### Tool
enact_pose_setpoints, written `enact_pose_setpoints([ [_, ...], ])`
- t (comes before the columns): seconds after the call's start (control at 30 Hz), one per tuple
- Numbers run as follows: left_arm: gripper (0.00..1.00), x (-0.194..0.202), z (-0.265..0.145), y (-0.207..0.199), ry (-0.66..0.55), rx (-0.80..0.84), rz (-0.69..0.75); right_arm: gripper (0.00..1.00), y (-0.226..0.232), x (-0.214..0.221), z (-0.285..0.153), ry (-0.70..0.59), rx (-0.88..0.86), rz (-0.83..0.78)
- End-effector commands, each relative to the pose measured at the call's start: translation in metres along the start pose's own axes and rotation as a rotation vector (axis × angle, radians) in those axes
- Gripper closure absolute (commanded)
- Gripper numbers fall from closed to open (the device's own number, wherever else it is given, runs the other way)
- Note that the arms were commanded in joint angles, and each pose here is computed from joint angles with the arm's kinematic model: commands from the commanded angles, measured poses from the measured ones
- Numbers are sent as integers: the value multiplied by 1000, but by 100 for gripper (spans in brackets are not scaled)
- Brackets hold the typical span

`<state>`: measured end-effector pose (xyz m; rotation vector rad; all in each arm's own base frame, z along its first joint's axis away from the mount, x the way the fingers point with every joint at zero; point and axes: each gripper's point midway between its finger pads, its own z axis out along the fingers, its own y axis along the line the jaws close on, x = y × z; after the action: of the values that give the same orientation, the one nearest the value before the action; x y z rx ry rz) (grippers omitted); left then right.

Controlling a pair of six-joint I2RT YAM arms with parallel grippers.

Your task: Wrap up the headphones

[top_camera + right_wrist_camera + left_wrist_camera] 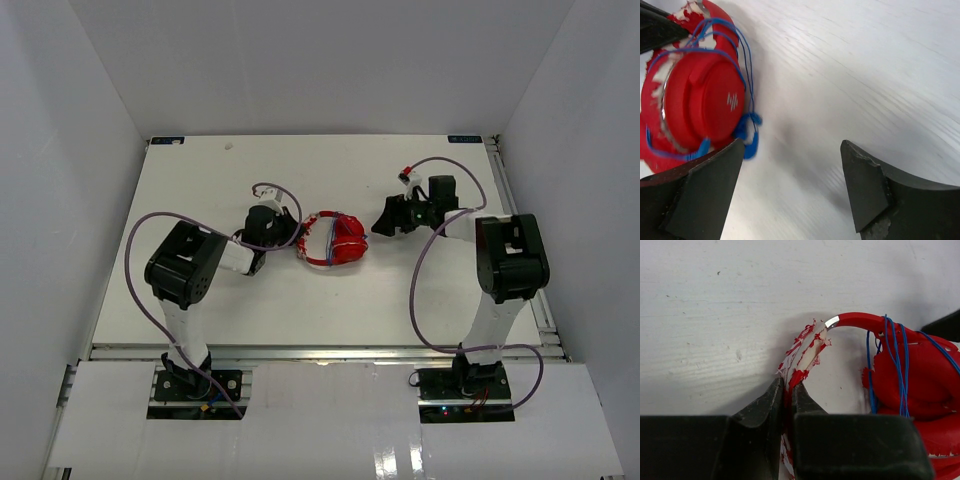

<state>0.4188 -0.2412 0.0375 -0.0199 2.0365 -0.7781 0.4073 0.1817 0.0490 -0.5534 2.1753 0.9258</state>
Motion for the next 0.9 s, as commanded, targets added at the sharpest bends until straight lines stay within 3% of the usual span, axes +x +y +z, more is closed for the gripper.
enact_pose_setpoints([
  [0.0,100,-31,13,-9,-41,-84,-40,8,-3,-15,-37,-35,91,-81],
  [0.07,81,-27,13,-12,-16,-103,-37,7,-3,-11,-48,-29,121,-104],
  [0.17,32,-24,8,-17,28,-97,-39,10,9,-19,-70,-53,145,-162],
  [0.33,4,-41,-39,-43,-8,-12,17,10,23,-16,-106,-18,224,-231],
  [0.5,2,-65,-94,-84,-57,145,145,10,46,-27,-143,-97,293,-276],
  [0.63,2,-79,-153,-123,-106,306,268,10,69,-44,-179,-243,369,-319],
  [0.87,2,-59,-226,-126,-123,364,451,10,65,-33,-219,-376,568,-294],
])
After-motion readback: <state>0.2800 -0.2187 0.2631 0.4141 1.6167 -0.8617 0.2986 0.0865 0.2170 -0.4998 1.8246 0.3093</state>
